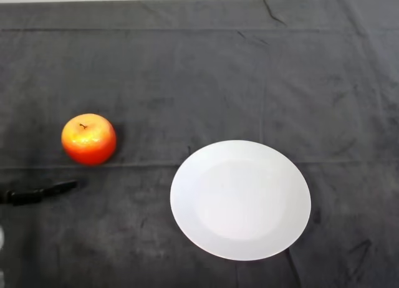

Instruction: Move the apple to the plate

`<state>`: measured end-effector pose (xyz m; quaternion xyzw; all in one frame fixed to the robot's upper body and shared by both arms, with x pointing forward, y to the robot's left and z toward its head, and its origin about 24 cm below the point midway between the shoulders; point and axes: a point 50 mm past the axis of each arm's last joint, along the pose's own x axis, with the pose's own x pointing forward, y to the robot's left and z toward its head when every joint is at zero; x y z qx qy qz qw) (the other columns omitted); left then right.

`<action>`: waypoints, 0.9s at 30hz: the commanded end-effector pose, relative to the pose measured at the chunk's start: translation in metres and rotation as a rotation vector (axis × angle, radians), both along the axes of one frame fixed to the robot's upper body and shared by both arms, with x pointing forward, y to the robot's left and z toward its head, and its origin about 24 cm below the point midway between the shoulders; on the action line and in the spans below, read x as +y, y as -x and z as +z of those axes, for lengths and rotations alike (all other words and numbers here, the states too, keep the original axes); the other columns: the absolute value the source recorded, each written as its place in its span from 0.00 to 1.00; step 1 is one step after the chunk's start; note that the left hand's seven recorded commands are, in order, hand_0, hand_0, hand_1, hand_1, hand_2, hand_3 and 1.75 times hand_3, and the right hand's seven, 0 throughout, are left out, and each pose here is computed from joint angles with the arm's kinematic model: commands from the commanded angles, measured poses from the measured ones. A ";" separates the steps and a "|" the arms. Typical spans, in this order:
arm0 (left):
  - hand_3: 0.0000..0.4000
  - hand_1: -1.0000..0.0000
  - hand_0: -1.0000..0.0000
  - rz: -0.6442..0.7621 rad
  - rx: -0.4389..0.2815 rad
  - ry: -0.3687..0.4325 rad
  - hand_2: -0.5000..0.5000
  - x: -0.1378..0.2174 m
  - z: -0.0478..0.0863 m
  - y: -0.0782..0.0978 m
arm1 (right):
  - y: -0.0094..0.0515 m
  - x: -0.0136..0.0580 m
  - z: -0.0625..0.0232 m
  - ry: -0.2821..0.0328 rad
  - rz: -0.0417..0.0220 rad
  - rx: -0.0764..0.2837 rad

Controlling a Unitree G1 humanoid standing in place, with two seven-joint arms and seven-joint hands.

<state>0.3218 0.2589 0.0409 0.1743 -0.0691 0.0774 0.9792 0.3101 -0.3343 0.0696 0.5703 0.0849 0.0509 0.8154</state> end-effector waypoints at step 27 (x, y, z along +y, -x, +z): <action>0.93 0.13 0.07 -0.254 0.206 -0.160 0.47 -0.046 -0.016 -0.013 | -0.0012 -0.0065 0.0102 -0.001 -0.0241 -0.041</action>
